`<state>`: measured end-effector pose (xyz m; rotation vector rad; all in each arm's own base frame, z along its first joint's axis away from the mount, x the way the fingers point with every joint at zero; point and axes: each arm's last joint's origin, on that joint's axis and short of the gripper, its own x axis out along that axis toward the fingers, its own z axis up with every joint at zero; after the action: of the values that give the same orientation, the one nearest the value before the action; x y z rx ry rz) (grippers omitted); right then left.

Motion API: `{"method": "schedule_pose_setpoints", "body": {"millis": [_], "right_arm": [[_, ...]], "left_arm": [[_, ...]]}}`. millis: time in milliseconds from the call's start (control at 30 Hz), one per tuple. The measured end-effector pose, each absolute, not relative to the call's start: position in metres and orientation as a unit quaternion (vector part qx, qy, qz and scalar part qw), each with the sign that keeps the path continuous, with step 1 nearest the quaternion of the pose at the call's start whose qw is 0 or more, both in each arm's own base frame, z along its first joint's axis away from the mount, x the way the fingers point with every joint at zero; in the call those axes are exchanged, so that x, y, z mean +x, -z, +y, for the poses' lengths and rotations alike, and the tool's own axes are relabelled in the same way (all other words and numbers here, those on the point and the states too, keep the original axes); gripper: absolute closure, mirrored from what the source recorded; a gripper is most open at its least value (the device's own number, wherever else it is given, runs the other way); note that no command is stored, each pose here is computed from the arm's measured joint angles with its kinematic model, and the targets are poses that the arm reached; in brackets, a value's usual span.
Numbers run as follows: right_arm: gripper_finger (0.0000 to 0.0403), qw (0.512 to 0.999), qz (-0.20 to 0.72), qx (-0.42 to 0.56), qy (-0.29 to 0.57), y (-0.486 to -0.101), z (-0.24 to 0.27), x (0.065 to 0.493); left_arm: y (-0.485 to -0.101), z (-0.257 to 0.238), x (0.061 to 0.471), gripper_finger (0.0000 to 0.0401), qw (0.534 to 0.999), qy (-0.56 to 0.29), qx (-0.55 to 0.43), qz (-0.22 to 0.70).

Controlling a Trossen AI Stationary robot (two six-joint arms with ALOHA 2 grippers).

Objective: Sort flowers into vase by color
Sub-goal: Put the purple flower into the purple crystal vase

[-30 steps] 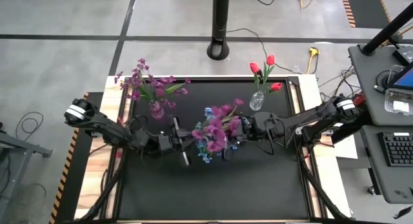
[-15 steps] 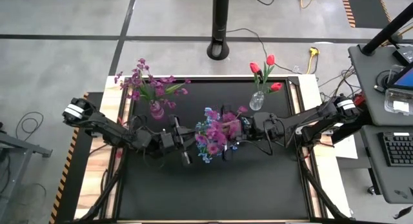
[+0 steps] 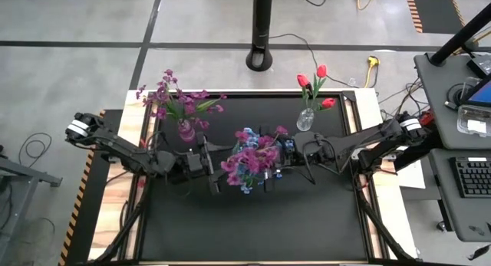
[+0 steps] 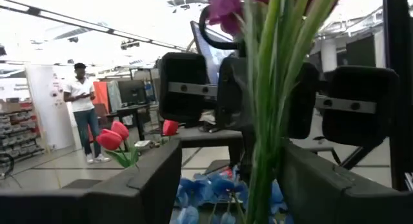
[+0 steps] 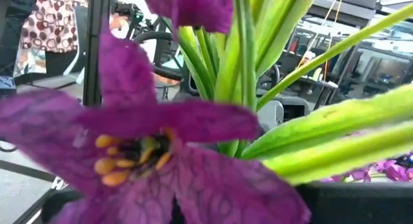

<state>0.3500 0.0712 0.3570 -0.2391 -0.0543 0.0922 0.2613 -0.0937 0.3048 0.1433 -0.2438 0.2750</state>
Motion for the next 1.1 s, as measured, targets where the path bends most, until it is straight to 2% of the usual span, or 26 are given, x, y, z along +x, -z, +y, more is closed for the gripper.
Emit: {"method": "schedule_pose_setpoints", "body": {"millis": [133, 233, 333, 433, 500, 533, 767, 867, 1100], "right_arm": [[0.039, 0.991, -0.025, -0.12, -0.048, -0.356, 0.072, 0.352], [0.039, 0.991, -0.027, -0.118, -0.048, -0.357, 0.072, 0.352], [0.039, 0.991, -0.025, -0.119, -0.048, -0.356, 0.072, 0.352], [0.0389, 0.991, -0.026, -0.121, -0.046, -0.356, 0.072, 0.352], [0.0381, 0.991, -0.027, -0.125, -0.045, -0.356, 0.072, 0.352], [0.0374, 0.991, -0.026, -0.125, -0.045, -0.356, 0.071, 0.352], [0.0287, 0.992, -0.029, -0.111, -0.046, -0.359, 0.071, 0.35], [0.0251, 0.993, -0.034, -0.104, -0.044, -0.367, 0.07, 0.343], [0.0206, 0.993, -0.023, -0.105, -0.038, -0.378, 0.066, 0.328]], "left_arm": [[-0.302, -0.095, 0.262, 0.0191, 0.984, -0.11, 0.087, -0.107], [-0.301, -0.096, 0.263, 0.0219, 0.985, -0.106, 0.088, -0.107], [-0.301, -0.096, 0.263, 0.0269, 0.985, -0.108, 0.089, -0.104], [-0.302, -0.095, 0.262, 0.0336, 0.985, -0.108, 0.088, -0.106], [-0.302, -0.095, 0.262, 0.0379, 0.985, -0.108, 0.088, -0.107], [-0.302, -0.095, 0.261, 0.0389, 0.985, -0.108, 0.088, -0.107], [-0.302, -0.095, 0.26, 0.0396, 0.985, -0.11, 0.09, -0.101], [-0.305, -0.093, 0.254, 0.0397, 0.981, -0.135, 0.093, -0.098], [-0.31, -0.085, 0.225, 0.04, 0.966, -0.225, 0.097, -0.085]]}}
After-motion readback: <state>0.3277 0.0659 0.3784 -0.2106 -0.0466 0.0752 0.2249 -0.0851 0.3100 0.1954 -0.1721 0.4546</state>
